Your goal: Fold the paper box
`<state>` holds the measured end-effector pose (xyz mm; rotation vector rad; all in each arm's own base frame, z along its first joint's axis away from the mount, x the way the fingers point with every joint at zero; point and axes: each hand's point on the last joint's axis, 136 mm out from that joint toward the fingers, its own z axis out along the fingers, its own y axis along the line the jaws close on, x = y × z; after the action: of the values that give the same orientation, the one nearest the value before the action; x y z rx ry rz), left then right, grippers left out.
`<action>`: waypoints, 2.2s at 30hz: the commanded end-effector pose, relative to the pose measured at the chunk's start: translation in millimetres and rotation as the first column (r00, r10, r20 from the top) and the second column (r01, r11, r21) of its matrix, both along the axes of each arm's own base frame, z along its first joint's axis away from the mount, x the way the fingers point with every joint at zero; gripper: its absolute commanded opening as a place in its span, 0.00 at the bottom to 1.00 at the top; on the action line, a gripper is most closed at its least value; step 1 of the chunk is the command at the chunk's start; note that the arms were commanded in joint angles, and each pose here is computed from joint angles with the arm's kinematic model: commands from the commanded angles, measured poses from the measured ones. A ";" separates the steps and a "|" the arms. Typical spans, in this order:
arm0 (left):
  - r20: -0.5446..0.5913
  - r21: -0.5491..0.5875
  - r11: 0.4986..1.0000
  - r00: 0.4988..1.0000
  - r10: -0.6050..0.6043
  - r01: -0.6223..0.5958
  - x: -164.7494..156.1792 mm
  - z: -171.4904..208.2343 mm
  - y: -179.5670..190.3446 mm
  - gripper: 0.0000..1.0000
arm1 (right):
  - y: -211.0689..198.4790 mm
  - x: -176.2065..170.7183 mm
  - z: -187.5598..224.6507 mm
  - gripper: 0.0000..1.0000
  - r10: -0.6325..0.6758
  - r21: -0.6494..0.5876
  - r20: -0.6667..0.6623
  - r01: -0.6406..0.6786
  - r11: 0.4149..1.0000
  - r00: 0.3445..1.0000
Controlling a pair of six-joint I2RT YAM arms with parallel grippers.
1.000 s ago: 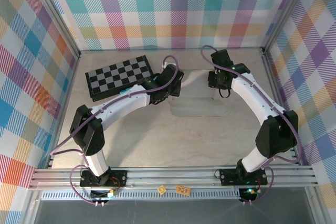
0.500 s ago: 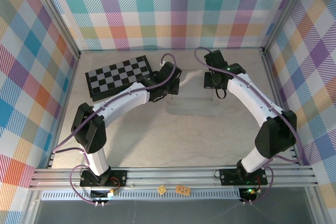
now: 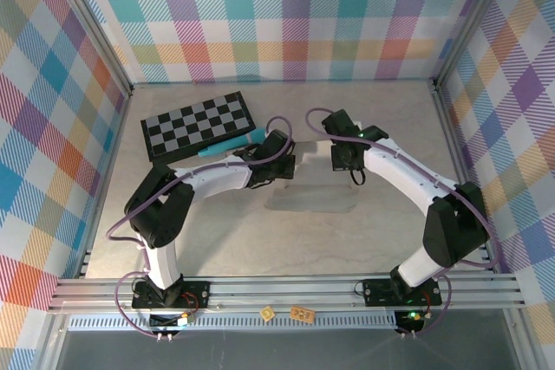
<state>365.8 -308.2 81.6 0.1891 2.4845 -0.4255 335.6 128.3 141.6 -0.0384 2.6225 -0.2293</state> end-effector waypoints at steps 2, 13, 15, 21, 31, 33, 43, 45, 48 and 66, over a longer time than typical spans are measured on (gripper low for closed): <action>-0.015 -0.076 0.997 0.999 0.033 -0.034 3.2 -20.7 -4.4 0.00 | 7.6 6.3 -0.8 0.00 -0.011 -0.010 0.050 0.011 1.000 0.999; -0.101 -0.055 0.996 0.993 0.064 -0.070 3.0 -59.8 10.3 0.07 | 10.8 4.4 -8.4 0.00 0.007 -0.044 0.024 -0.006 0.999 1.000; -0.120 -0.030 0.998 0.991 0.058 -0.062 2.8 -65.7 11.9 0.08 | 12.0 6.1 -7.7 0.00 0.008 -0.046 0.021 -0.007 0.999 1.000; -0.150 0.074 0.996 0.987 0.061 -0.051 0.5 -78.3 23.1 0.06 | 14.2 9.6 -8.0 0.00 0.003 -0.052 0.011 -0.002 0.999 1.000; -0.153 0.314 0.949 0.984 0.088 -0.036 -9.2 -81.3 49.5 0.00 | 13.7 11.6 -1.3 0.00 -0.002 -0.053 0.029 0.003 0.999 1.000; -0.152 0.348 0.937 0.985 0.085 -0.027 -11.8 -81.4 48.3 0.00 | 14.4 11.6 2.6 0.00 0.001 -0.048 0.039 0.001 0.999 0.999; -0.094 0.427 0.902 0.989 0.112 -0.062 -13.1 -76.5 43.6 0.00 | 19.5 4.3 2.7 0.00 0.010 -0.051 0.038 -0.008 0.999 0.999; -0.090 0.398 0.915 0.990 0.108 -0.064 -12.8 -72.9 40.2 0.00 | 19.5 3.6 3.2 0.00 0.009 -0.052 0.039 -0.007 0.999 0.999; -0.074 0.302 0.951 0.994 0.086 -0.060 -11.6 -61.6 30.2 0.11 | 17.7 2.8 3.3 0.00 0.005 -0.057 0.040 -0.003 0.998 0.999; -0.117 -0.133 0.991 0.992 -0.051 0.035 -3.4 -19.1 -3.2 0.38 | 15.2 -2.5 -0.5 0.00 -0.005 -0.062 0.024 0.006 0.998 1.000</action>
<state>371.0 -294.8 54.9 0.1225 2.5686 -0.4836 335.1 140.8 131.6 -0.0655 2.6065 -0.3342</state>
